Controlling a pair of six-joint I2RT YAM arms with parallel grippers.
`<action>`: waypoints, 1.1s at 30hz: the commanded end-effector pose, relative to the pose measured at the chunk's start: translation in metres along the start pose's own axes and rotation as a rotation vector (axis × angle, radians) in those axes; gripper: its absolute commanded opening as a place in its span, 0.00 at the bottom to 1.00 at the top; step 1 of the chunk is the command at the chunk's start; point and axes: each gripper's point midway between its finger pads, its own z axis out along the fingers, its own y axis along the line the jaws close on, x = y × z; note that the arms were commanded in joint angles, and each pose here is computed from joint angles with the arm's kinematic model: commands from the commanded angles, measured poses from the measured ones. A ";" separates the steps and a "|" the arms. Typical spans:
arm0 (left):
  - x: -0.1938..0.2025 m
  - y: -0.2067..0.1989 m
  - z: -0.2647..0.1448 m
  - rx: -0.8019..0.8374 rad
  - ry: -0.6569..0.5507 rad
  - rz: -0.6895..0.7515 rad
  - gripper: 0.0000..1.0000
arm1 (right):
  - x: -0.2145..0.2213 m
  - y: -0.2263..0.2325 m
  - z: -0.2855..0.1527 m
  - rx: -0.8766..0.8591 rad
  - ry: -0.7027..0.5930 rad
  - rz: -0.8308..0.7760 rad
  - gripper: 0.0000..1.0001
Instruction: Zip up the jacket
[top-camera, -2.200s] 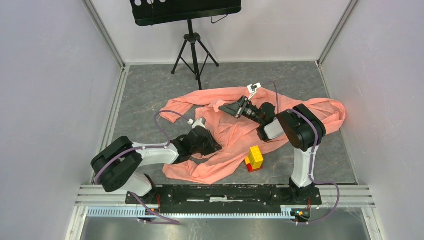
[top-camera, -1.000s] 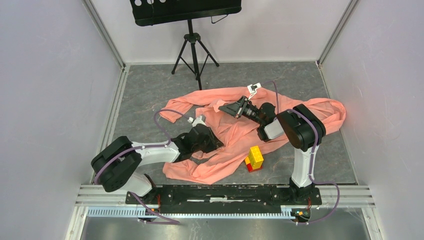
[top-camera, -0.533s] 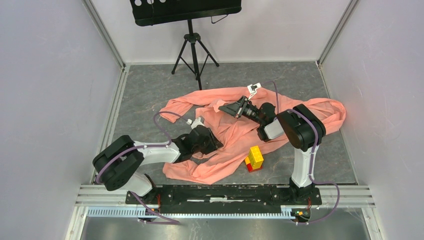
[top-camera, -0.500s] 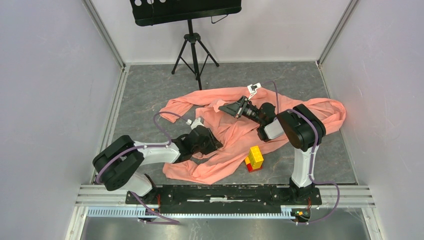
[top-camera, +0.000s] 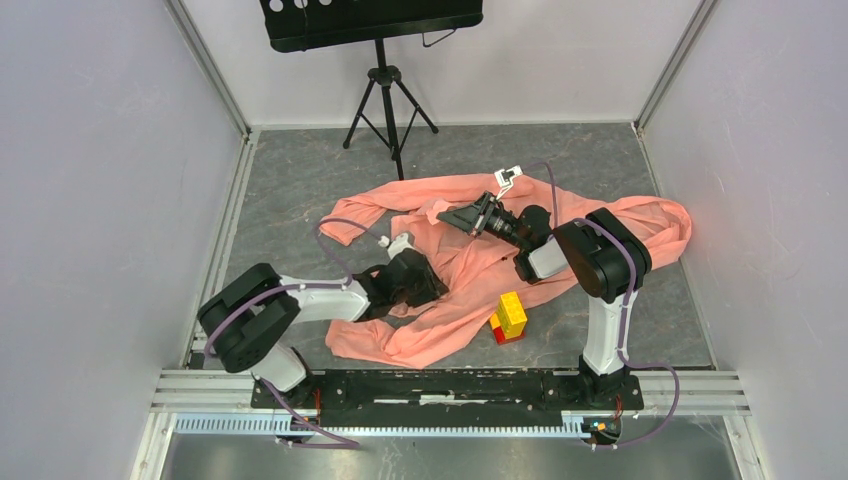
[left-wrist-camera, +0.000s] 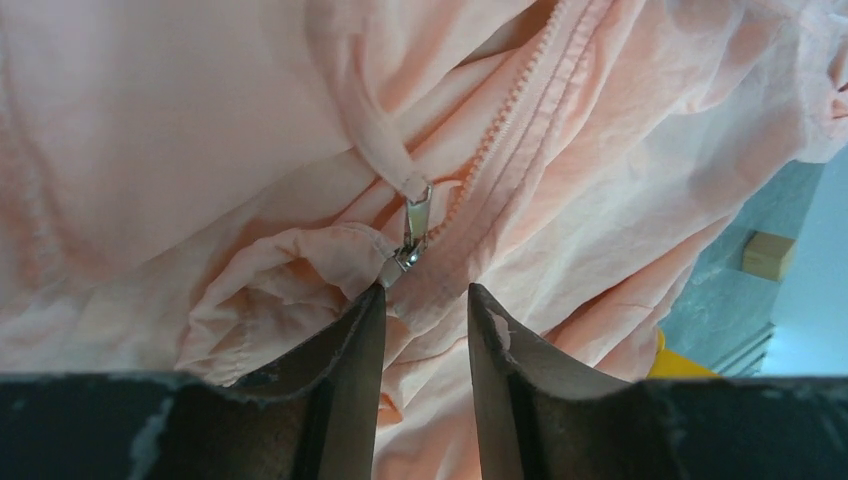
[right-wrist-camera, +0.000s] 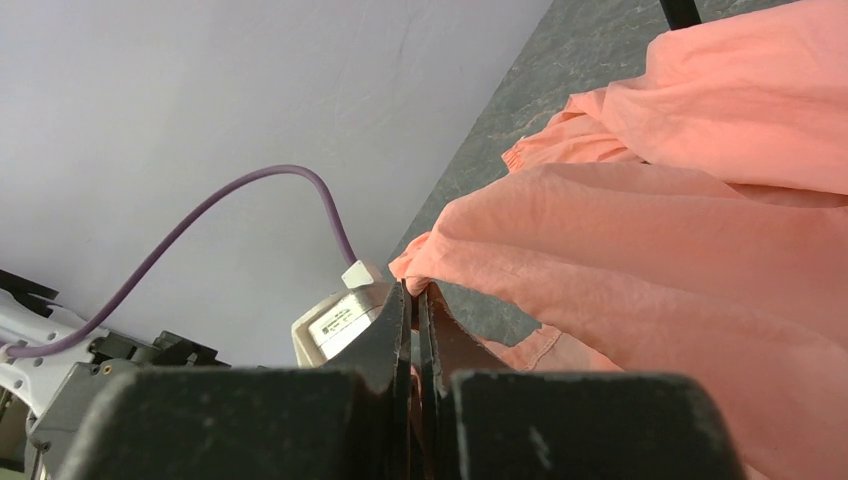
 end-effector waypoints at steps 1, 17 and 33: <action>-0.004 0.002 0.011 -0.090 -0.017 0.139 0.43 | -0.022 0.054 0.000 -0.225 -0.092 -0.173 0.00; -0.061 -0.019 -0.031 0.026 -0.307 0.448 0.03 | -0.019 0.052 0.002 -0.192 -0.069 -0.219 0.00; -0.093 -0.078 -0.107 0.575 -0.792 0.826 0.02 | -0.025 0.106 -0.012 -0.317 -0.140 -0.382 0.00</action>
